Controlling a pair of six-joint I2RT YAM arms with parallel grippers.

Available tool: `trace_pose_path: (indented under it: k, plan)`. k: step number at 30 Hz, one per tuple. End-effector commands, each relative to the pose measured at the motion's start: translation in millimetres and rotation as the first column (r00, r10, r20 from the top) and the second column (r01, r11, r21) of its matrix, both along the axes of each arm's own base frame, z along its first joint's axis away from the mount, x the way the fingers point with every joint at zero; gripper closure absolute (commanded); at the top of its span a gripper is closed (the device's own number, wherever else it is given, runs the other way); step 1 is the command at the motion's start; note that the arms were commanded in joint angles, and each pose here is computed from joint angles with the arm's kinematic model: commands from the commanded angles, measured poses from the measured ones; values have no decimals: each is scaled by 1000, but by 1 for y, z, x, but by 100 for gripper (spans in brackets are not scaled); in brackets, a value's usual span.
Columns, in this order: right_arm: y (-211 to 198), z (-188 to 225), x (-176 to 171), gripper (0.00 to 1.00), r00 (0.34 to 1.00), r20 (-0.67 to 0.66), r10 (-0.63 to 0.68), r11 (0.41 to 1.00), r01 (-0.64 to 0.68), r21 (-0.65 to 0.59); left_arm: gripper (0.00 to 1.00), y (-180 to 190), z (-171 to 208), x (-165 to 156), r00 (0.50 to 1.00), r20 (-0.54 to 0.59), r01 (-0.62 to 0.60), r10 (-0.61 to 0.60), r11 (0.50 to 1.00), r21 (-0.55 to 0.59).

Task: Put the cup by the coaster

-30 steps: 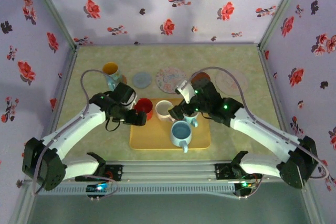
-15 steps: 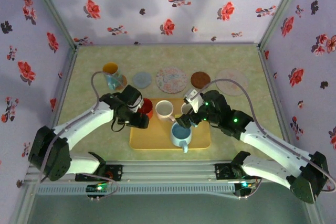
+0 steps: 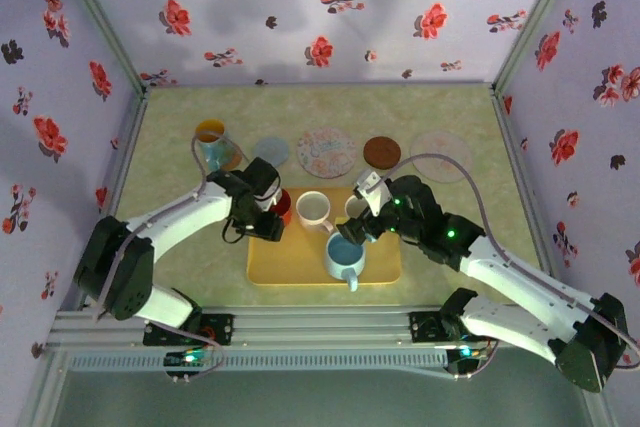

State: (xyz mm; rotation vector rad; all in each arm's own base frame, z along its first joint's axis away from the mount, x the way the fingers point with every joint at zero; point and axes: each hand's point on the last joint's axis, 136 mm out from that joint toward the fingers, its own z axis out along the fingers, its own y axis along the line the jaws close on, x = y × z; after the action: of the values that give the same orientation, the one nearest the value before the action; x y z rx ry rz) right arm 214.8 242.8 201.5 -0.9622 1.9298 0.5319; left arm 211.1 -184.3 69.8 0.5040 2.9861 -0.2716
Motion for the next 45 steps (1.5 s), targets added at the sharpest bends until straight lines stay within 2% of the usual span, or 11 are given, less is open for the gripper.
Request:
trace_pose_path:
  k: [1, 7, 10, 14, 17, 26, 38, 42, 45]
  plan:
    - [0, 4, 5, 1, 999, 32, -13, 1000, 12, 20, 56, -6, 4, 6, 999, 21, 30, -30, 1000, 0]
    - [1, 4, 8, 1, 999, 41, -20, 1000, 19, 24, 64, -6, 2, 8, 999, 28, 27, -28, 1000, 9]
    - [1, 3, 7, 1, 999, 35, -13, 1000, 12, 17, 65, -7, 1, 11, 999, 36, 27, -27, 1000, 14]
    - [-1, 1, 7, 1, 999, 33, -17, 1000, 16, 4, 52, -9, -2, 13, 999, 33, 29, -29, 999, 16]
    - [-2, 2, 8, 1, 999, 33, -29, 1000, 28, 8, 50, -11, -2, 14, 999, 35, 28, -29, 999, 17]
    - [0, 1, 7, 0, 999, 32, -16, 1000, 16, 5, 64, -10, -2, 19, 998, 62, 13, -15, 1000, 27]
    - [0, -1, 2, 0, 1000, 19, -2, 1000, 1, 15, 88, 0, -10, 18, 994, 95, -58, 53, 997, 55]
    - [0, 0, 0, 0, 999, 25, 20, 1000, -20, -2, 100, 1, -5, 19, 992, 117, -60, 53, 997, 57]
    - [2, 4, -1, 1, 999, 29, 26, 1000, -26, 16, 100, 0, -1, 21, 990, 134, -54, 48, 997, 46]
